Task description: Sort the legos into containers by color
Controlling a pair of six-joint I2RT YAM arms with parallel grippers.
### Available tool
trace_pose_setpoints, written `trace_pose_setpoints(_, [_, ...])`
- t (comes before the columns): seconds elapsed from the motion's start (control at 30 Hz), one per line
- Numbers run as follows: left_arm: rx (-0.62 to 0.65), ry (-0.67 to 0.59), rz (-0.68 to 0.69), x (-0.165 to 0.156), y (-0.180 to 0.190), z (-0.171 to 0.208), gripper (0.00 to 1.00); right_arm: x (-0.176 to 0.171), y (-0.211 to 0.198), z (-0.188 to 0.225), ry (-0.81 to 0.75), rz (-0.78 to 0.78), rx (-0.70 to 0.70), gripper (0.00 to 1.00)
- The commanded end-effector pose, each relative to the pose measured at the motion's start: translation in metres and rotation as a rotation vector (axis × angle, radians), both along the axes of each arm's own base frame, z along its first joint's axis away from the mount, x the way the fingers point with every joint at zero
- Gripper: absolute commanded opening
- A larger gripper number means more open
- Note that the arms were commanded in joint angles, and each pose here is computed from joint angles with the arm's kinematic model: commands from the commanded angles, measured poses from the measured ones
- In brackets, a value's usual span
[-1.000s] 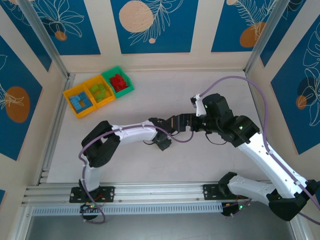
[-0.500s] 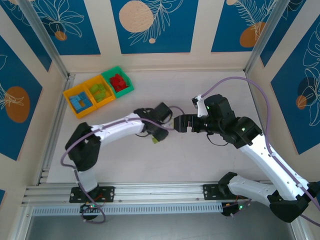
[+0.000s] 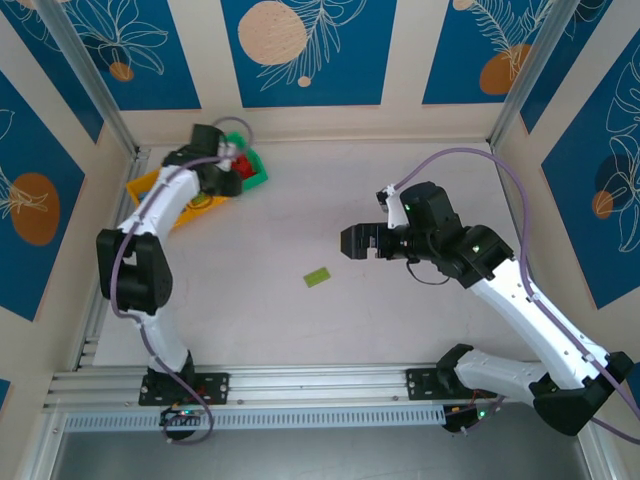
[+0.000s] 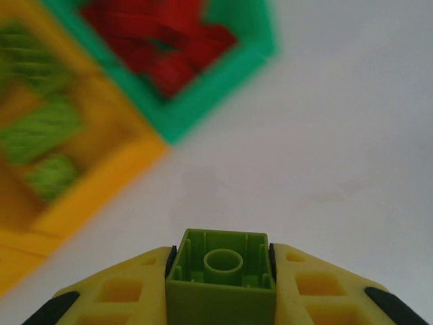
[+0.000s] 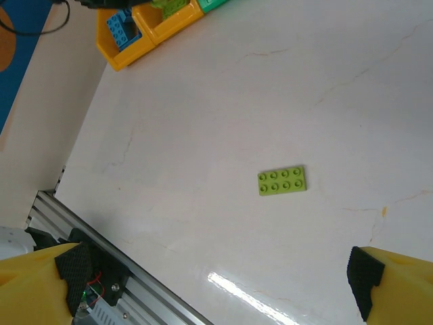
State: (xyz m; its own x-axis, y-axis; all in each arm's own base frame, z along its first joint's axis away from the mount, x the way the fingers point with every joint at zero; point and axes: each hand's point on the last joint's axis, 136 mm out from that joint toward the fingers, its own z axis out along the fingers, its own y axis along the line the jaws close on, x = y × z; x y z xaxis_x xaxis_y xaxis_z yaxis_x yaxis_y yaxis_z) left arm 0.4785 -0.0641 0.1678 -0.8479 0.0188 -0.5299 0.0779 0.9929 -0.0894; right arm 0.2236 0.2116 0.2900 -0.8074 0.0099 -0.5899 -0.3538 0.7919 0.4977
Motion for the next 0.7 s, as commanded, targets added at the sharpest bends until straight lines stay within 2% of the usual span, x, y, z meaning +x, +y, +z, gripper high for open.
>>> trace_pose_setpoints(0.0, [-0.014,0.033,0.151,0.012,0.048,-0.001,0.29,0.0,0.003,0.015,-0.033,0.017,0.03,1.0])
trace_pose_setpoints(0.1, [-0.004,0.016,0.252,0.028,0.09,0.002,0.29,0.001,0.002,0.013,-0.03,0.013,0.027,1.0])
trace_pose_setpoints(0.2, [-0.041,0.008,0.275,0.046,0.108,0.002,0.29,0.001,0.002,0.014,-0.033,0.017,0.027,0.99])
trace_pose_setpoints(0.3, [-0.065,-0.011,0.248,0.067,0.106,-0.001,0.31,0.004,0.004,0.013,-0.036,0.019,0.027,1.0])
trace_pose_setpoints(0.37, [-0.071,-0.008,0.246,0.079,0.106,-0.005,0.41,0.004,0.007,0.014,-0.028,0.028,0.033,1.0])
trace_pose_setpoints(0.43, [-0.069,0.009,0.237,0.084,0.106,-0.004,0.55,0.003,0.008,0.015,-0.017,0.034,0.032,0.99])
trace_pose_setpoints(0.5, [-0.082,0.003,0.223,0.083,0.102,0.003,0.63,0.001,0.006,0.018,-0.016,0.029,0.028,1.0])
trace_pose_setpoints(0.67, [-0.165,-0.088,0.187,0.061,0.077,0.05,0.63,0.003,0.004,0.019,-0.028,0.011,0.034,1.0])
